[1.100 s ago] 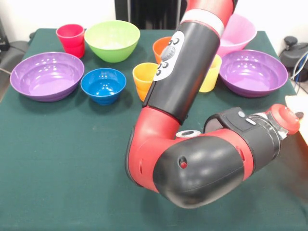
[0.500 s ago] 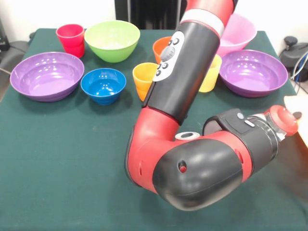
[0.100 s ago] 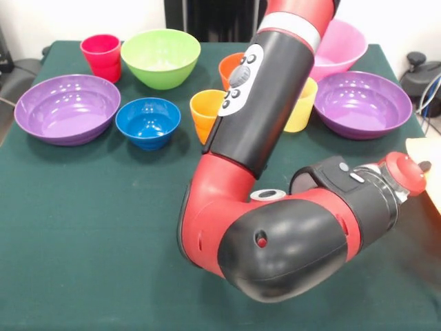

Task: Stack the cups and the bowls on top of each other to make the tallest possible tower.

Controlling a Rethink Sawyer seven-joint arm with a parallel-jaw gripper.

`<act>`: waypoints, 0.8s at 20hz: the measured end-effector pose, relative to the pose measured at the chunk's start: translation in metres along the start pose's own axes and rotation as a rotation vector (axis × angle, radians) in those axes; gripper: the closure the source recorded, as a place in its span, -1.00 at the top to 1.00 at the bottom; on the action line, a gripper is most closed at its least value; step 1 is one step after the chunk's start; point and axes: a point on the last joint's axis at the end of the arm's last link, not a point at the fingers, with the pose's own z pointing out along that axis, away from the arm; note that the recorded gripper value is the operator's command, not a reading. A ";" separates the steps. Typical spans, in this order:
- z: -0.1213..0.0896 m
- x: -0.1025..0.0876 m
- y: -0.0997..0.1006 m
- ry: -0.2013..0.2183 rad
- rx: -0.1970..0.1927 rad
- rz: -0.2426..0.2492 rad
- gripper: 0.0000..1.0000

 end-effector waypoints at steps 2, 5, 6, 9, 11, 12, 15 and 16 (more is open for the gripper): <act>-0.001 -0.002 0.000 -0.018 0.015 -0.002 -1.00; -0.004 -0.007 -0.001 -0.058 0.047 -0.005 -1.00; -0.006 -0.009 -0.001 -0.075 0.057 -0.008 -1.00; -0.010 -0.012 0.001 -0.108 0.073 -0.018 -1.00; -0.012 -0.013 0.003 -0.125 0.076 -0.027 -1.00; -0.013 -0.013 0.004 -0.129 0.077 -0.029 -1.00; -0.014 -0.014 0.005 -0.140 0.077 -0.035 -1.00; -0.015 -0.015 0.005 -0.144 0.078 -0.037 -1.00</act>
